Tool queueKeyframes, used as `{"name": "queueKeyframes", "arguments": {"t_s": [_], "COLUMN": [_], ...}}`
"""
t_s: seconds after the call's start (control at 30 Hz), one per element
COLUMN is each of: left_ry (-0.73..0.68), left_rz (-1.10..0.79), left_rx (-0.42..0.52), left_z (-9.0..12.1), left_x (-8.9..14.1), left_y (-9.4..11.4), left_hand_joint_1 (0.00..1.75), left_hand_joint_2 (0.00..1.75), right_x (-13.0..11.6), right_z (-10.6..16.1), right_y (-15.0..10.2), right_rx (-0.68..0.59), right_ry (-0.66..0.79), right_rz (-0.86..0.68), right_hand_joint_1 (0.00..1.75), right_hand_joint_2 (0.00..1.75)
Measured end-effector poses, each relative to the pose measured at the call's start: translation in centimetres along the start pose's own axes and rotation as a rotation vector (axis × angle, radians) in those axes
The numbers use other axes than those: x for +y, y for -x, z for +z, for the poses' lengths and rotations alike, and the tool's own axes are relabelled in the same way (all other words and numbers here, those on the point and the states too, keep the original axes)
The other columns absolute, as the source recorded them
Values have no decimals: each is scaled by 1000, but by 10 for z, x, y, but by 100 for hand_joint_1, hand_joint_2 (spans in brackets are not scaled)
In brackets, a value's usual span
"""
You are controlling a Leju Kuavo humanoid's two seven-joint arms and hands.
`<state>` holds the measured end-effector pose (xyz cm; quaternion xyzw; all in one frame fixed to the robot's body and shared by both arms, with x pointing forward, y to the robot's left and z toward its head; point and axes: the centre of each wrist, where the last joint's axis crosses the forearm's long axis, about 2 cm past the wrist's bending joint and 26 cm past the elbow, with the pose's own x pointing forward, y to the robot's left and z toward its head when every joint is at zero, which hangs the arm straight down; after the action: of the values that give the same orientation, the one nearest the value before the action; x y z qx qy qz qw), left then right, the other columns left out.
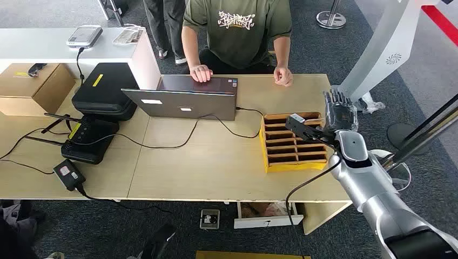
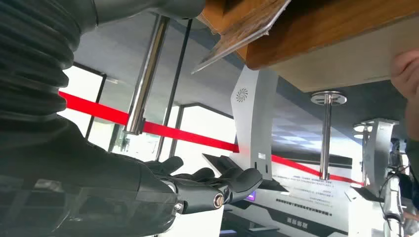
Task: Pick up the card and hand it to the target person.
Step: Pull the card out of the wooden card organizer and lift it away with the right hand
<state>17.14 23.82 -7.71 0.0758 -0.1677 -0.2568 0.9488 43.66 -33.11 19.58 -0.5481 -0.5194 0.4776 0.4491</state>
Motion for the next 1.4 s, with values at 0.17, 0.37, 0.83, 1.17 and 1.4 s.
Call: {"name": "queueKeyframes", "arguments": {"t_s": [0.17, 0.37, 0.83, 1.17, 1.4], "left_ry": [0, 0, 0, 0, -1], "left_rz": [0, 0, 4, 10, 9], "left_rx": [0, 0, 1, 2, 2], "left_z": [0, 0, 0, 0, 0], "left_x": [0, 0, 0, 1, 1], "left_y": [0, 0, 0, 0, 0], "left_hand_joint_1": [0, 0, 0, 0, 0], "left_hand_joint_2": [0, 0, 0, 0, 0], "right_x": [1, 1, -2, -2, 0], "right_z": [0, 0, -5, -7, -6], "right_y": [0, 1, -2, -5, -4], "right_rx": [2, 3, -2, -3, 2], "right_ry": [-4, -5, -11, -16, -25], "right_rz": [1, 1, -13, -17, -18], "right_hand_joint_1": [21, 40, 50, 100, 98], "right_hand_joint_2": [175, 175, 175, 175, 175]}}
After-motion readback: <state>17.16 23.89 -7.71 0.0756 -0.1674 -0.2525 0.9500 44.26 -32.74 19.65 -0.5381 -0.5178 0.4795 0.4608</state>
